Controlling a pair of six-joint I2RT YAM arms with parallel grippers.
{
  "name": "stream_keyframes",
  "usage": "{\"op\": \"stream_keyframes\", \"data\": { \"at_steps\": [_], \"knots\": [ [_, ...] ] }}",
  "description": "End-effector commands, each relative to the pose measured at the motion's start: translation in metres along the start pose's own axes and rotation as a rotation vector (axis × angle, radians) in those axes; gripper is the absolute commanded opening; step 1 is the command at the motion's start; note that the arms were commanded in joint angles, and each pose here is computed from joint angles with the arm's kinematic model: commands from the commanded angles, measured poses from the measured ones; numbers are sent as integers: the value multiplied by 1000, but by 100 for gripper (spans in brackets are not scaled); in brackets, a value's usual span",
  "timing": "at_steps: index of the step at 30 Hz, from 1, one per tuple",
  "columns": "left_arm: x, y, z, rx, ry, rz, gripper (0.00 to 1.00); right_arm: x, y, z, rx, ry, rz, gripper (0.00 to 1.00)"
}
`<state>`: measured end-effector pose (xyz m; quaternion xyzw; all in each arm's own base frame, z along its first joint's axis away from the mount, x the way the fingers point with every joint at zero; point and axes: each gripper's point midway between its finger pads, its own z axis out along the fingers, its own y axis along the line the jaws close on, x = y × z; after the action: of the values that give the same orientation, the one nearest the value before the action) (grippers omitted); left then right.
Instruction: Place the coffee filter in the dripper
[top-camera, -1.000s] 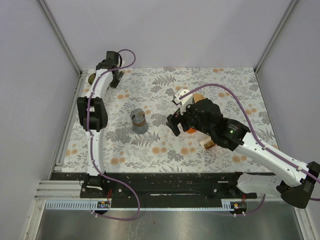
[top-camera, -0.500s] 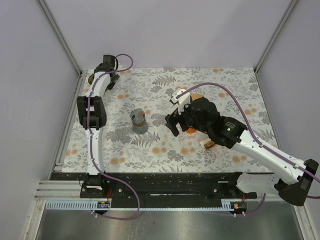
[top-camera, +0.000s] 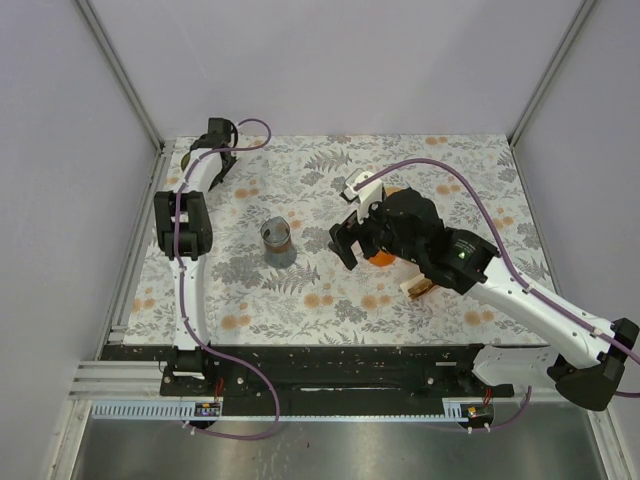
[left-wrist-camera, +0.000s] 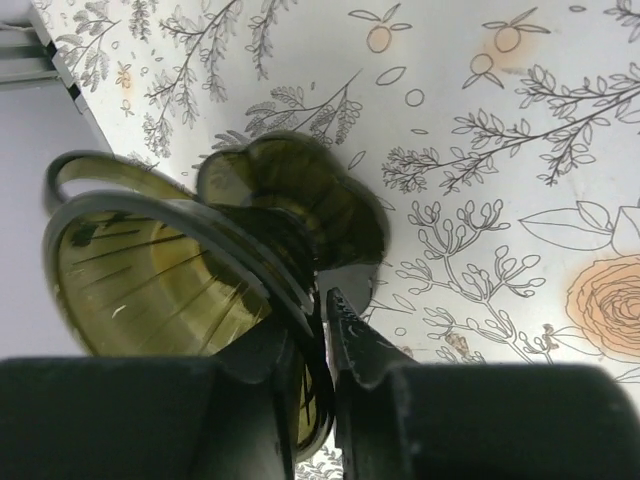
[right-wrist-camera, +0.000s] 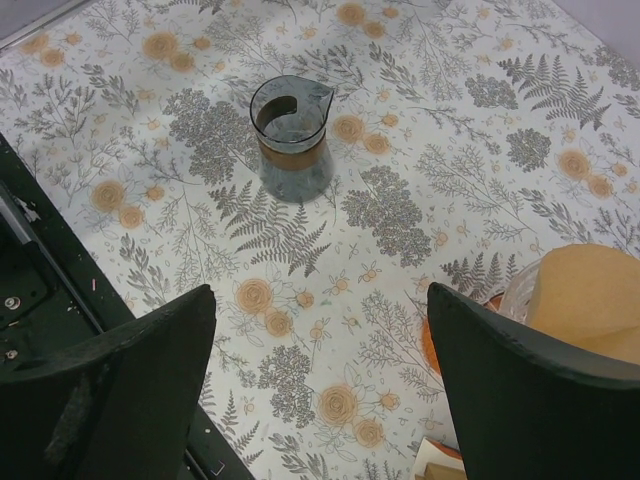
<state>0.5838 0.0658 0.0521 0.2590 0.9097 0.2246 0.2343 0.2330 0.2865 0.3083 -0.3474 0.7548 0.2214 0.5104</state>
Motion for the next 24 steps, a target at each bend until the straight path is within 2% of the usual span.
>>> {"op": "stream_keyframes", "data": {
  "at_steps": [1,2,5,7,10,14,20,24],
  "knots": [
    [-14,16,-30,9,-67,-35,5,-24,7,-16,-34,-79,10,95],
    [-15,18,-33,4,-72,-46,0,-24,6,-17,-34,-82,13,95],
    [-19,27,-59,-6,-99,-74,0,-25,6,-25,-33,-98,20,95],
    [-25,32,-91,6,-146,-91,0,-26,5,-30,-28,-111,27,95],
    [-23,19,-131,54,-190,-76,0,-26,0,-34,2,-126,40,95],
    [-20,5,-192,69,-269,9,0,-21,-11,-33,65,-105,54,96],
    [-6,-34,-297,227,-398,144,0,-20,-27,-38,171,-82,132,98],
    [8,-77,-355,303,-455,289,0,-20,-39,-45,241,-81,172,99]
  ]
}}
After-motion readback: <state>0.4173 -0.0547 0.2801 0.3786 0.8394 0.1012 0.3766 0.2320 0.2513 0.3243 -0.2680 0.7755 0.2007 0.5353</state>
